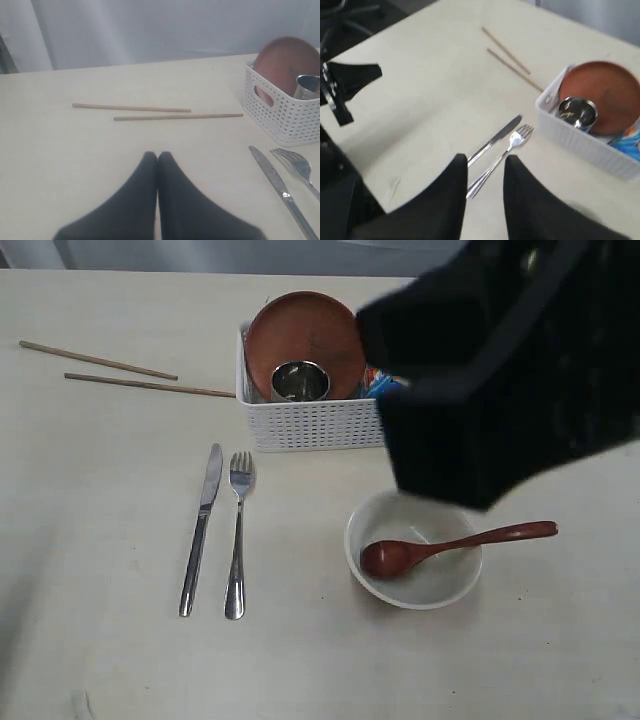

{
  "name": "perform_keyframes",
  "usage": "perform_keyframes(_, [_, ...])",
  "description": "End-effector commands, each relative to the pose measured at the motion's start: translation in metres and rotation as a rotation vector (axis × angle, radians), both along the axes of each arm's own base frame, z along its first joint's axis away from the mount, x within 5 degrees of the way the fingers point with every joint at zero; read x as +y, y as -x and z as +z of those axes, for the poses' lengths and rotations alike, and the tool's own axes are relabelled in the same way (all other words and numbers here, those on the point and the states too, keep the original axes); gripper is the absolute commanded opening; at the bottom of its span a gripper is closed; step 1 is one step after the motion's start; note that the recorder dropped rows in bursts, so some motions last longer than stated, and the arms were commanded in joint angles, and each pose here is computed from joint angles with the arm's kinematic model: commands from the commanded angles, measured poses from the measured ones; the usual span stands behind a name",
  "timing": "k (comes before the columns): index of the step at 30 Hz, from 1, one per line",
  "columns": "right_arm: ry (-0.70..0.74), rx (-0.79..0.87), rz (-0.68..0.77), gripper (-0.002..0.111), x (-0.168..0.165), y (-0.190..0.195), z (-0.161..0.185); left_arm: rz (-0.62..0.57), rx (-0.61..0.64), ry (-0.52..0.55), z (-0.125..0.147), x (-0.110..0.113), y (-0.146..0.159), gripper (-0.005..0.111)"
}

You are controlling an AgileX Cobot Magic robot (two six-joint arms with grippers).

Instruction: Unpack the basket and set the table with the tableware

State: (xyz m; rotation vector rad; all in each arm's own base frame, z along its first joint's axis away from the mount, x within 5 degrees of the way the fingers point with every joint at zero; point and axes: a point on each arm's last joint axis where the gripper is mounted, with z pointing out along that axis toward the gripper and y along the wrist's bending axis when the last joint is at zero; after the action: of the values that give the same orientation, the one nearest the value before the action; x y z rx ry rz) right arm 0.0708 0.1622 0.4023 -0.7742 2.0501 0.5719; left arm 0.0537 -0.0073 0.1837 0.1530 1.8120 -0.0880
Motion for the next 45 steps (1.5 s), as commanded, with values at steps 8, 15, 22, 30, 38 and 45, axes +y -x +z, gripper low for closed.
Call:
perform_keyframes(8, [-0.127,0.099,0.069,0.011,-0.026,-0.014,-0.061,0.002,-0.013,0.004,0.001,0.000,0.000,0.000])
perform_keyframes(15, [-0.336,0.060,-0.193,0.011,-0.033,-0.056,-0.075,0.002,-0.013,0.004,0.001,0.000,0.000,0.000])
perform_keyframes(22, [-0.181,0.166,-0.523,0.011,-0.051,-0.142,-0.110,0.002,-0.013,0.004,0.001,0.000,0.000,0.000])
perform_keyframes(30, [0.114,0.488,-0.569,0.026,-0.079,-0.229,-0.136,0.002,-0.013,0.004,0.001,0.000,0.000,0.000])
perform_keyframes(38, [0.177,0.655,-0.531,0.049,-0.056,-0.297,-0.164,0.002,-0.013,0.004,0.001,0.000,0.000,0.000])
perform_keyframes(45, [0.232,0.748,-0.512,0.049,-0.036,-0.337,-0.203,0.002,-0.013,0.004,0.001,0.000,0.000,0.000])
